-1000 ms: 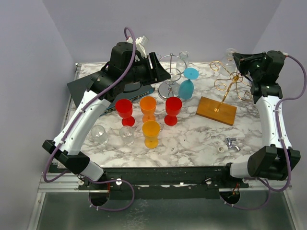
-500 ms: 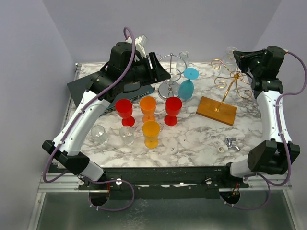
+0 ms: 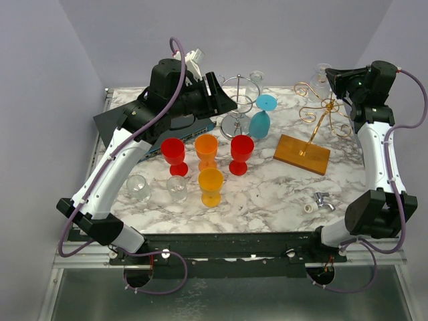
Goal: Take the wine glass off the wine glass rack
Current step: Pick up the wine glass from the wine rack.
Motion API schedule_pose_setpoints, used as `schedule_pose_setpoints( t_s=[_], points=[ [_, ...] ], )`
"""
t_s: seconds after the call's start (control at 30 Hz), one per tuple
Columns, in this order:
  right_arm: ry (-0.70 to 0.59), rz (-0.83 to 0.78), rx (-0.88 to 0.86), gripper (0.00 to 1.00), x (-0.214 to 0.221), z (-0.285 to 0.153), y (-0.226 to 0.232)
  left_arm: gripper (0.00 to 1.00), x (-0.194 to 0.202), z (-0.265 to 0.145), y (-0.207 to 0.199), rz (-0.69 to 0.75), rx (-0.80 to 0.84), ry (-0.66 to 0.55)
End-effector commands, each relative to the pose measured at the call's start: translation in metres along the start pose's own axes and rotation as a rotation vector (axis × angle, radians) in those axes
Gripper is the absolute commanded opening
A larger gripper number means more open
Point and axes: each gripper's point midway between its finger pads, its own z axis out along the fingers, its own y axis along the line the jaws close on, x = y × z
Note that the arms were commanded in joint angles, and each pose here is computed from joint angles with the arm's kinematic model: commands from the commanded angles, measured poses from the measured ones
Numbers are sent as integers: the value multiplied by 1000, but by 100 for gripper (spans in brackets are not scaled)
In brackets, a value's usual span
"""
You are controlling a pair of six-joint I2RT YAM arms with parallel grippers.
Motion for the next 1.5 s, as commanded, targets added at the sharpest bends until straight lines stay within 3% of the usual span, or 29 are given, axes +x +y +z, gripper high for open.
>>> schedule_pose_setpoints(
  t_s=[0.0, 1.47],
  points=[
    [-69, 1, -90, 1, -21, -7, 35, 55, -8, -12, -10, 9, 33, -36],
    [-128, 133, -11, 1, -42, -5, -6, 55, -7, -12, -7, 8, 22, -38]
  ],
)
